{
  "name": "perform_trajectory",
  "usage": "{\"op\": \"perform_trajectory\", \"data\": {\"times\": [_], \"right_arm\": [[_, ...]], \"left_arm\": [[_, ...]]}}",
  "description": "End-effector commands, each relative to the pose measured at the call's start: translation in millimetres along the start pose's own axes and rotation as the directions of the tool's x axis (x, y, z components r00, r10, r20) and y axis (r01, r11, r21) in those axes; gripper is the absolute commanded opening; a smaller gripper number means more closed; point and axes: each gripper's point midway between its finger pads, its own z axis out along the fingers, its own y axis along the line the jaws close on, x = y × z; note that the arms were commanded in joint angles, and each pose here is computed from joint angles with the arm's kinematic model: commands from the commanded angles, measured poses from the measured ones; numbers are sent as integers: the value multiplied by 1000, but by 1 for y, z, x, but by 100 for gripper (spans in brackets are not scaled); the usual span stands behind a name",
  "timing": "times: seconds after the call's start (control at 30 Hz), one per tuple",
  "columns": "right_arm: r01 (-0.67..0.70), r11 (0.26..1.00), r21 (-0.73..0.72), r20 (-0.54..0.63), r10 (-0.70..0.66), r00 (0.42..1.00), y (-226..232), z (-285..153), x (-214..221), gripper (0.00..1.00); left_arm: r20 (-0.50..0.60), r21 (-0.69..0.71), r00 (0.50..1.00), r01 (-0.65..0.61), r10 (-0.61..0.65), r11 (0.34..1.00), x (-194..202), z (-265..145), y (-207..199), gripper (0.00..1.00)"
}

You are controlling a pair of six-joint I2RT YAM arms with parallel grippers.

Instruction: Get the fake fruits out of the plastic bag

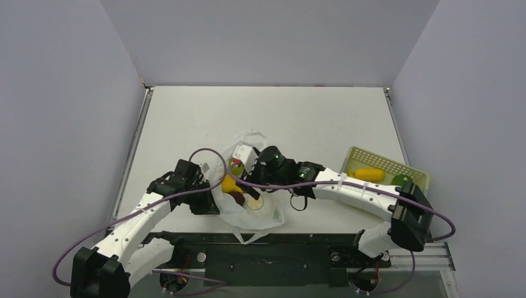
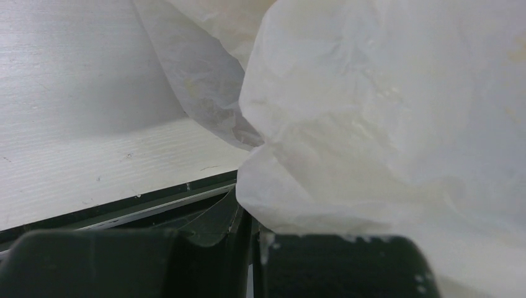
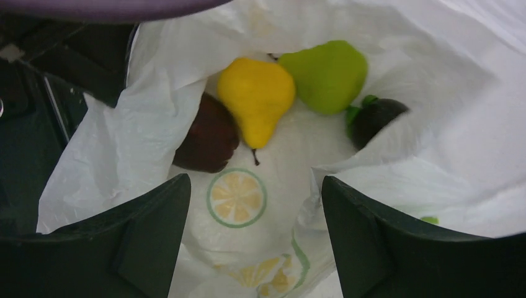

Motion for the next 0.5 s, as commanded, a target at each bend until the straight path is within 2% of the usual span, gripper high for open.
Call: {"op": "perform_trajectory", "data": {"times": [0.0,0.17,0.47], "right_arm": [[139,980,-140,-31,-144,989,32,24,0,72],[183,959,-217,-130,-214,968,42,52,31,68],[265,945,-191,-197,-302,933,34,66,56,68]], "left_arm": [[71,26,997,-27,25,999,-16,-13,-13,0],[79,5,997,-26,25,1000,-16,-19,-11,0],[83,-25,996,-30,32,999,-14,-27,-7,0]]}}
